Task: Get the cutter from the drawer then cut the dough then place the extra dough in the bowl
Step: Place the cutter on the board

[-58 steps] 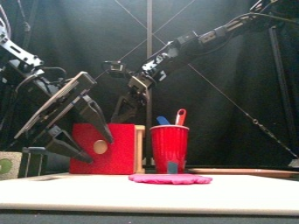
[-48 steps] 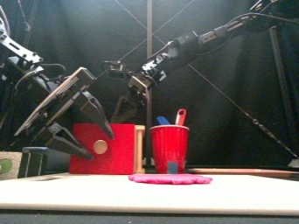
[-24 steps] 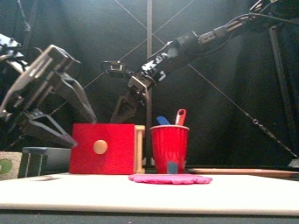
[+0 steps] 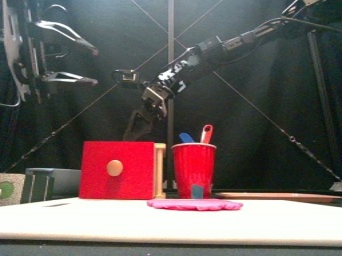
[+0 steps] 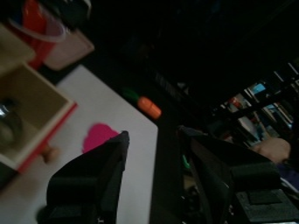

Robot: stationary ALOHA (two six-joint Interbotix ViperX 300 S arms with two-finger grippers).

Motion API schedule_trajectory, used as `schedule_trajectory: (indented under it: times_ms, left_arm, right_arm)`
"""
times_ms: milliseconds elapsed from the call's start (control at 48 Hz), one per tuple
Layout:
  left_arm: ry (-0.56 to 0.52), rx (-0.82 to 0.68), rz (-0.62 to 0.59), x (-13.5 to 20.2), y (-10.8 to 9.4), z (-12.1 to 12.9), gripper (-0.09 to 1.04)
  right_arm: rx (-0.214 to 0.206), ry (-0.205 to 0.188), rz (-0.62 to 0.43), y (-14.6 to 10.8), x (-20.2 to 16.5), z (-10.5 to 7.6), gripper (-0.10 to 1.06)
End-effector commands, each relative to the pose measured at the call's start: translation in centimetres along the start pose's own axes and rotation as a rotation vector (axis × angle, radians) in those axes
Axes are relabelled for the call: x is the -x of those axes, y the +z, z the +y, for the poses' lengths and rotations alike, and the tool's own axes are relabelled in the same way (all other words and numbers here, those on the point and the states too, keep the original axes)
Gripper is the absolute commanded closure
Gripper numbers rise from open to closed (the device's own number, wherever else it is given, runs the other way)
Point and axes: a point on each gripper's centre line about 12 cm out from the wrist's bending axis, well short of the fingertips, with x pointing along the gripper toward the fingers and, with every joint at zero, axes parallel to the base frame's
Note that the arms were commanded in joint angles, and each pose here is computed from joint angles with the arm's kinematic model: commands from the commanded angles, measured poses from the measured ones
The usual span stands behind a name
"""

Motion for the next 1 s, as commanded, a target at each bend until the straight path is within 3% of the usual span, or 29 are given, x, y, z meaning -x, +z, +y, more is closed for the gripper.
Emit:
schedule_trajectory:
  times_ms: [21,271,438,521,604,667,812,1000]
  left_arm:
    - [-0.021,-0.093,-0.088,0.3,1.7,0.9,0.1]
    - [0.03,-0.262,-0.195,1.1,4.2,3.4,0.1]
    - [0.058,-0.339,-0.21,1.5,4.7,4.3,0.1]
    - [0.08,-0.363,-0.205,1.7,4.6,4.9,0.1]
    - [0.114,-0.406,-0.2,2.2,4.4,5.8,0.1]
    - [0.152,-0.453,-0.201,2.8,4.5,6.7,0.1]
    - [0.189,-0.538,-0.244,3.6,5.4,7.2,0.1]
    - [0.177,-0.58,-0.301,4.3,6.4,6.5,0.1]
  right_arm:
    - [0.026,0.007,-0.034,1.9,2.2,0.8,0.91]
    - [0.11,-0.009,-0.066,4.5,5.4,2.3,0.9]
    - [0.158,0.022,-0.062,5.7,6.8,4.4,0.86]
    - [0.163,0.038,-0.053,6.0,6.8,5.5,0.81]
    - [0.137,0.032,-0.04,6.1,6.6,6.1,0.72]
    - [0.104,0.007,-0.024,6.0,6.6,6.1,0.63]
    - [0.027,-0.092,0.008,6.1,6.5,6.2,0.38]
    - [-0.02,-0.223,0.09,5.5,5.8,7.1,0.14]
